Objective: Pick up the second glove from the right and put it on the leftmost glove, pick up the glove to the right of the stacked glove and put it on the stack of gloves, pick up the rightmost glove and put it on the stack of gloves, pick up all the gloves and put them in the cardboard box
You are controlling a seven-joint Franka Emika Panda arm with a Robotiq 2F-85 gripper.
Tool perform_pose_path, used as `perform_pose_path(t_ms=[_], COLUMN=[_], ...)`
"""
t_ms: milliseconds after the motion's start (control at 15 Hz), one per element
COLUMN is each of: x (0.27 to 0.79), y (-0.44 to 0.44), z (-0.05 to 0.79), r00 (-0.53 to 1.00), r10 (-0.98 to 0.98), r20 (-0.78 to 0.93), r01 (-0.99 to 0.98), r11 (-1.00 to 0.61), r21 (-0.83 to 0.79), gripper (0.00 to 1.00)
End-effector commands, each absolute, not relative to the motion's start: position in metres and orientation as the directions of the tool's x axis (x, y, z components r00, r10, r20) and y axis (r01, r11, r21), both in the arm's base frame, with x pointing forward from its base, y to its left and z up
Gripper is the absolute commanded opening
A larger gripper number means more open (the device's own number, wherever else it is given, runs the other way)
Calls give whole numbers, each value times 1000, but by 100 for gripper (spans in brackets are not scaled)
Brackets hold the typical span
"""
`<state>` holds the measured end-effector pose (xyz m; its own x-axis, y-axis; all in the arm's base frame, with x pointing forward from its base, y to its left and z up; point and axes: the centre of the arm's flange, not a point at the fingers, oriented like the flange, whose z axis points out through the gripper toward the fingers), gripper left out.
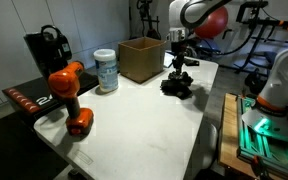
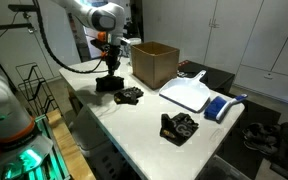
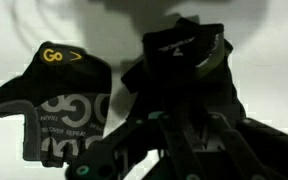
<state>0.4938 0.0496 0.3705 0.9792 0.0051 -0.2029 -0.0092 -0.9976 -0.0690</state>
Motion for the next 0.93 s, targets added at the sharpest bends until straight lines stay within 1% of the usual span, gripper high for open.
perform_pose_path(t_ms=[0, 133, 200, 333, 400, 467, 600, 867], x=[488, 485, 495, 494, 492, 493, 495, 494], y=[49, 44, 48, 46, 34, 20, -9, -58], z=[385, 397, 386, 396, 397, 394, 383, 357], r00=[979, 985, 981, 984, 976, 974, 969, 958], r10=[-108, -88, -77, -84, -116, -126, -131, -146], r20=[-171, -150, -176, -157, -184, -187, -210, -246], r01=[-125, -106, -94, -100, -130, -137, -134, -142], r11=[-988, -987, -992, -990, -989, -989, -991, -989], r21=[-96, -122, -90, -99, -70, -49, -1, 35], gripper=[58, 73, 55, 70, 95, 93, 100, 100])
